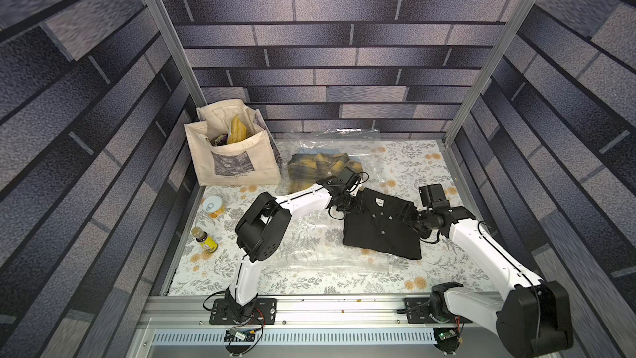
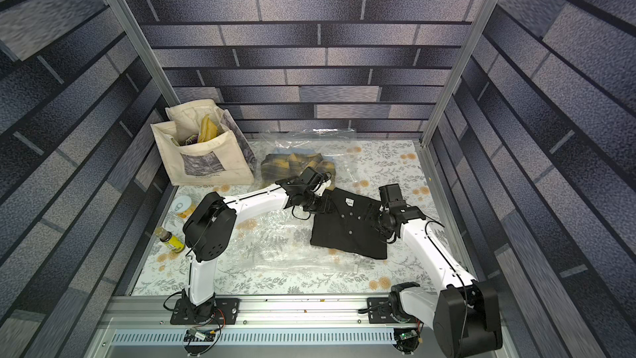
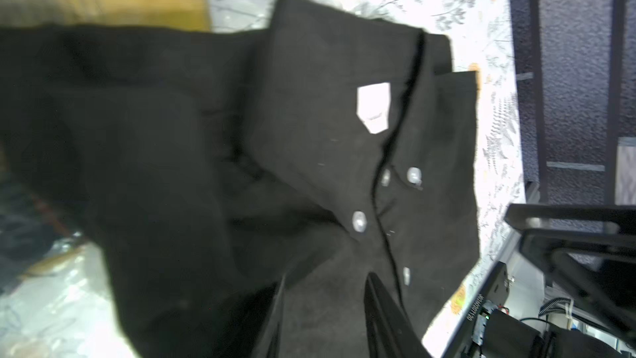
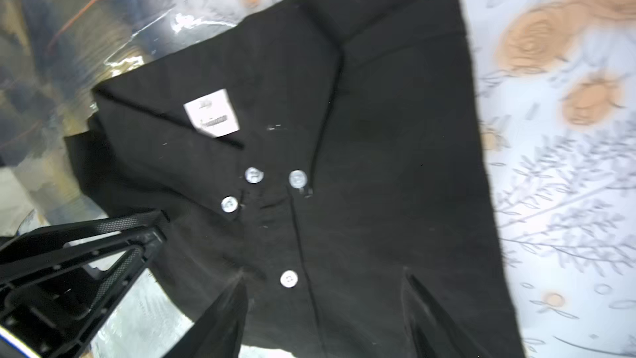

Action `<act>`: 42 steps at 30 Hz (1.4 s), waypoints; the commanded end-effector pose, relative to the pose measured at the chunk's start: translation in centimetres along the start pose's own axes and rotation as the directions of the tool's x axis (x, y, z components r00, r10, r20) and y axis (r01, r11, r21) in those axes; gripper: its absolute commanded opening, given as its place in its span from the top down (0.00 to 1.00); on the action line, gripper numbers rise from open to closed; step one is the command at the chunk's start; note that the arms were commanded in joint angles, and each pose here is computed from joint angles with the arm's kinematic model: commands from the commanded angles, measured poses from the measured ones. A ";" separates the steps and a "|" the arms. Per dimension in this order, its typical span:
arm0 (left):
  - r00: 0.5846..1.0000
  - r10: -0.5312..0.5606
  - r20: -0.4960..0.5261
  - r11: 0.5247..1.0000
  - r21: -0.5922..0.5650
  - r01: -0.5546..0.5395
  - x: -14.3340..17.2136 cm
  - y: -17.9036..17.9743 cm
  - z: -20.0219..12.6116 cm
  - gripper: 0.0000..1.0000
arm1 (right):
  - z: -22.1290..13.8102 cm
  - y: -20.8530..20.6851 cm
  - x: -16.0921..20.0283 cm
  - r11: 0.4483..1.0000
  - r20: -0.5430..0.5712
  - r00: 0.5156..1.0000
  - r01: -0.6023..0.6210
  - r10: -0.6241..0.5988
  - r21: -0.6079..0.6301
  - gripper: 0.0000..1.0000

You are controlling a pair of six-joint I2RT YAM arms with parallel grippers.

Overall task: Place the folded shirt into the vacuum bag
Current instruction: Pick up the shirt in the vacuum bag.

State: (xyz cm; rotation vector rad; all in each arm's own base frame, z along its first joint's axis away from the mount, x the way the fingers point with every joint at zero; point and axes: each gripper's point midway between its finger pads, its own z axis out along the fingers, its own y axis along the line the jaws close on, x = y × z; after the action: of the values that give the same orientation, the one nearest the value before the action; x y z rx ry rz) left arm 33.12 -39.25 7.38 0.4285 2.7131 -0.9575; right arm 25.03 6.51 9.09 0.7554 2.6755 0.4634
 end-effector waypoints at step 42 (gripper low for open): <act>0.993 0.098 -0.061 0.995 -0.014 -0.099 0.7 -6.2 1.4 0.60 | 1.9 -2.7 -0.7 0.998 -0.020 0.998 0.058 -0.057 0.039 0.90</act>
State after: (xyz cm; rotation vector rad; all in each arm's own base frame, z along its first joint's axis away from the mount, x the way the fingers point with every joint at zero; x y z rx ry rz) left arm 30.08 -45.59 4.79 0.6118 2.8021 -0.8920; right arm 25.13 5.06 5.38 0.7590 2.7126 0.4900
